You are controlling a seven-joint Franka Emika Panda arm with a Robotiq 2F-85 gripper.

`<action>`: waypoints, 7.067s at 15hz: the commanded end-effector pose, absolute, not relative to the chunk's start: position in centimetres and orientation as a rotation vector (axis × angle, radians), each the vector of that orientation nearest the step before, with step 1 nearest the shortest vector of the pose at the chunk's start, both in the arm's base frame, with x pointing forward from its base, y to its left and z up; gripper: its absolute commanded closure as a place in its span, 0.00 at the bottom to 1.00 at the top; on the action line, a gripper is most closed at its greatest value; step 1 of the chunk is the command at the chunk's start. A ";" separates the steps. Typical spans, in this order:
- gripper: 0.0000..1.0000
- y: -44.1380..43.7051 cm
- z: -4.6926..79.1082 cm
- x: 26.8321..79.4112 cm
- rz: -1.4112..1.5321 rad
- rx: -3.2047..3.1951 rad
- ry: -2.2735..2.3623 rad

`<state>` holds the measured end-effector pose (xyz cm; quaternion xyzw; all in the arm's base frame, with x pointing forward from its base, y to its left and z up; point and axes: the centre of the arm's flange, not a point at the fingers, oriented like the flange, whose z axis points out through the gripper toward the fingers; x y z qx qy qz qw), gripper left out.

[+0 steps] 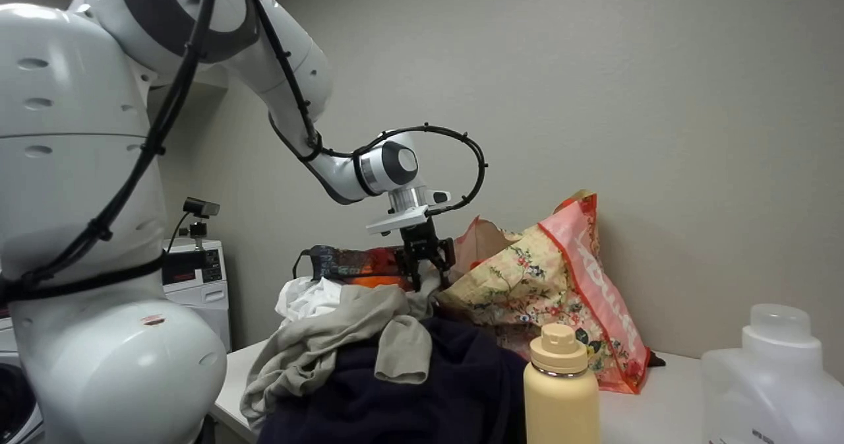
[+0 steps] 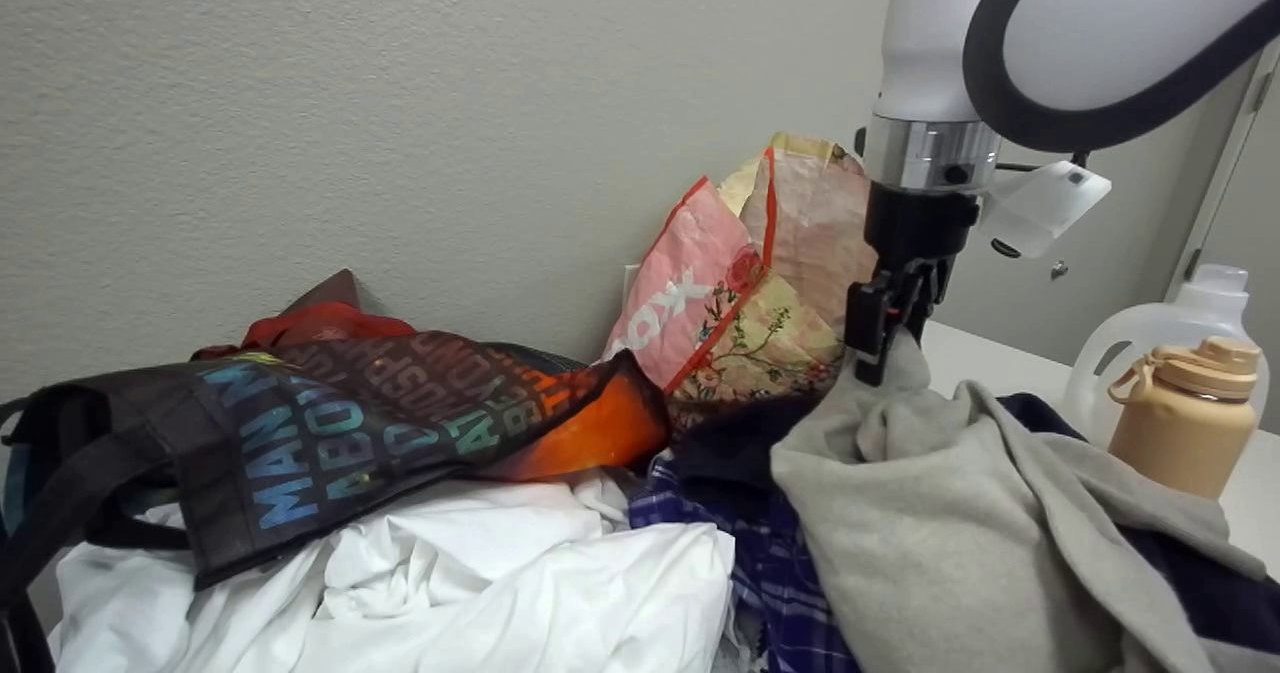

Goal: Take the grey clothing out of the pink bag

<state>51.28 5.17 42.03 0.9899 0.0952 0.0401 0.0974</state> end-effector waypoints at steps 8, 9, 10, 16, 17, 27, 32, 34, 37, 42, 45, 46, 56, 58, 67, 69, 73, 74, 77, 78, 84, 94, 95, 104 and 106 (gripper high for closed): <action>0.95 3.5 41.9 51.2 0.212 3.052 0.133; 0.93 3.2 42.6 51.2 0.245 3.074 0.097; 0.93 2.8 43.8 51.1 0.288 3.089 0.062; 0.93 -0.3 51.6 48.9 0.534 3.350 0.056; 0.93 -1.1 52.5 48.5 0.589 3.381 0.069; 0.93 -4.1 57.4 46.1 0.898 3.371 0.246; 0.94 -5.8 59.4 44.9 1.169 3.472 0.518; 0.94 -6.5 60.0 44.1 1.296 3.470 0.654; 0.94 -7.3 61.5 43.1 1.494 3.423 0.875; 0.95 -6.5 66.1 43.0 1.652 3.272 1.258; 0.94 -4.9 69.8 43.0 1.523 3.205 1.428; 0.94 -4.4 71.0 43.1 1.504 3.175 1.481; 0.94 -3.9 78.2 44.2 1.021 3.018 1.717; 0.94 -4.4 76.0 45.2 0.808 3.064 1.694; 0.95 -7.5 54.3 49.3 -0.136 3.316 1.548; 0.95 -8.1 48.9 49.1 -0.374 3.344 1.474; 0.95 -9.5 41.1 46.8 -0.827 3.289 1.353; 0.95 -9.7 39.3 46.1 -0.930 3.262 1.321; 0.95 -9.3 35.3 44.6 -1.198 3.161 1.190; 0.95 -9.2 34.4 44.2 -1.283 3.120 1.153; 0.95 -8.6 31.0 41.7 -1.718 2.813 1.045; 0.35 -8.4 32.7 43.7 -1.586 2.788 0.730; 0.27 -8.5 33.8 44.3 -1.537 2.834 0.711; 0.00 -7.8 49.4 49.4 -0.874 3.239 0.607; 0.00 -6.6 51.8 50.3 -0.687 3.314 0.587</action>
